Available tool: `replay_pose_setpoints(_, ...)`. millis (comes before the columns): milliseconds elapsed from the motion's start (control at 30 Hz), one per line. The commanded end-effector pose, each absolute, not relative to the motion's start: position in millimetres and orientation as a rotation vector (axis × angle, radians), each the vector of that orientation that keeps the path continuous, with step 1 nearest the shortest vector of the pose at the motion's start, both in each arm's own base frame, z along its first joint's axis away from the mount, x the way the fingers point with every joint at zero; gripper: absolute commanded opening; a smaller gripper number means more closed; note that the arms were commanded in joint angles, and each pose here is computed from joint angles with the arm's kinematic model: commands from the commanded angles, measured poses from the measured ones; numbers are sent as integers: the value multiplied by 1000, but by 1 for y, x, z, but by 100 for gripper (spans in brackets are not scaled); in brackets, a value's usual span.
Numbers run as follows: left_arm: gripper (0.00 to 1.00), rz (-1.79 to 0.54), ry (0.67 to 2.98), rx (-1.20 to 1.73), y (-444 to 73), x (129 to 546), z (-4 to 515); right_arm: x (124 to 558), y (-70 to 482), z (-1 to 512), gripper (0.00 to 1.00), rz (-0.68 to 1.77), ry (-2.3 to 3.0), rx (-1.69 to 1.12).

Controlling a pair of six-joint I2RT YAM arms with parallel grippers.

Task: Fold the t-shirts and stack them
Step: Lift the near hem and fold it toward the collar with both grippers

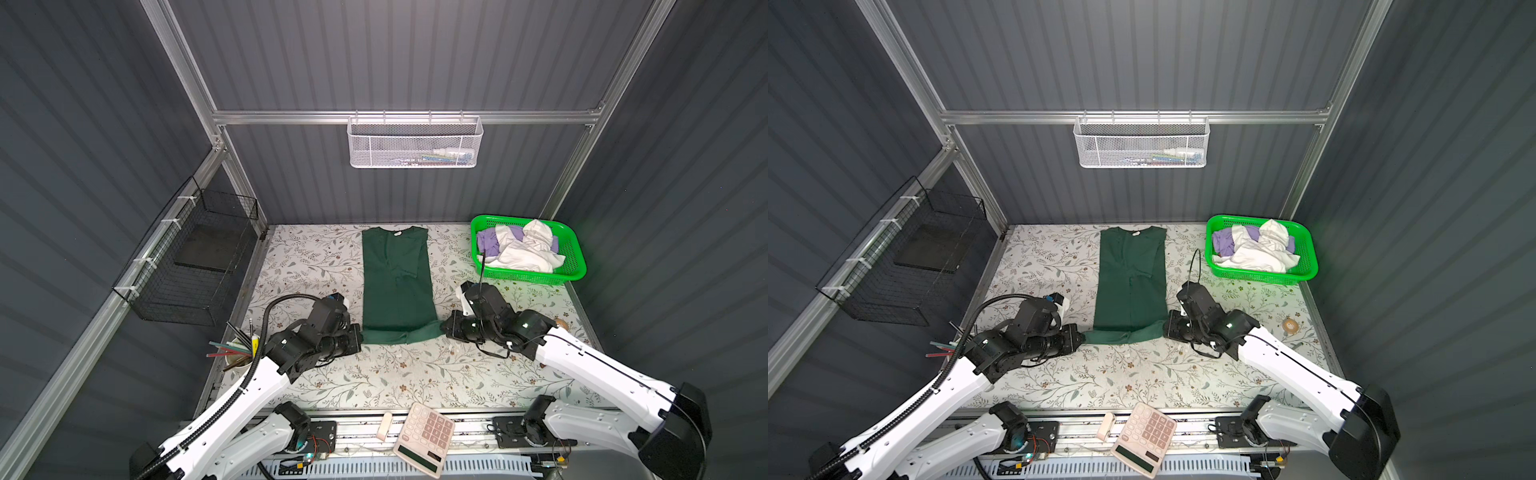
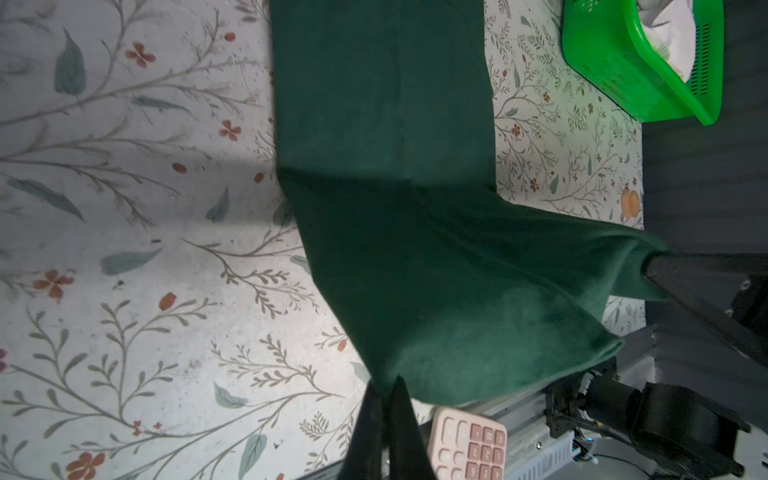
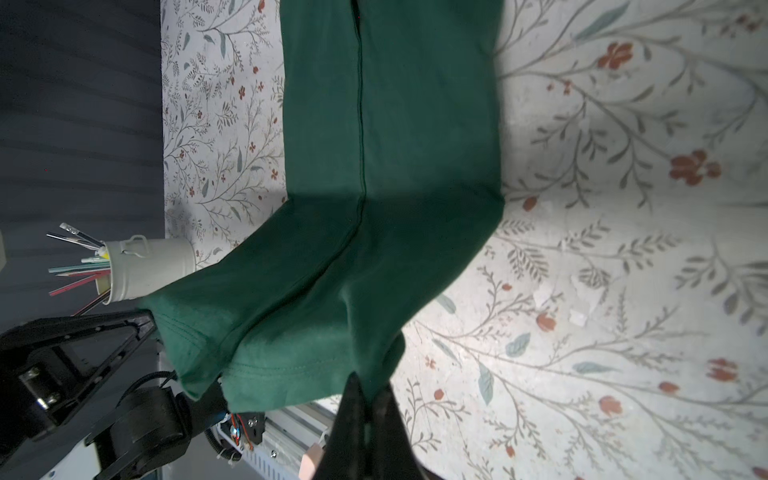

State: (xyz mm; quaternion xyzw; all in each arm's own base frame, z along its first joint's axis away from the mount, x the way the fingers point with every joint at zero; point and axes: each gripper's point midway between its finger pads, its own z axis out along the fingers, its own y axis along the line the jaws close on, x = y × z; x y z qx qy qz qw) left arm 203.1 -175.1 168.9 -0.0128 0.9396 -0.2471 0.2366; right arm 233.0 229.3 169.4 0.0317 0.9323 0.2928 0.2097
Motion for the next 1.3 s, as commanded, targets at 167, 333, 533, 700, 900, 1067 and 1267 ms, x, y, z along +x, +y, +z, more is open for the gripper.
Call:
replay_pose_setpoints(167, 0, -446, 2425, 18, -183, 273, 203, 277, 227, 183, 0, 737, 2556, -16)
replay_pose_setpoints(333, 0, -335, 2441, 64, -192, 308, 203, 301, 227, 178, 0, 737, 2550, -53)
replay_pose_setpoints(533, 0, -295, 2450, 9, -189, 338, 191, 336, 232, 168, 0, 769, 2547, -81)
replay_pose_setpoints(700, 0, -276, 2458, -47, -176, 360, 179, 368, 231, 158, 0, 769, 2556, -88)
replay_pose_setpoints(900, 0, -268, 2463, -22, -174, 390, 164, 400, 231, 139, 0, 786, 2587, -78)
replay_pose_setpoints(1067, 0, -250, 2495, -11, -180, 417, 137, 418, 236, 113, 0, 817, 2640, -68)
replay_pose_setpoints(1267, 0, -194, 2517, -33, -182, 439, 118, 431, 237, 88, 0, 805, 2692, -40)
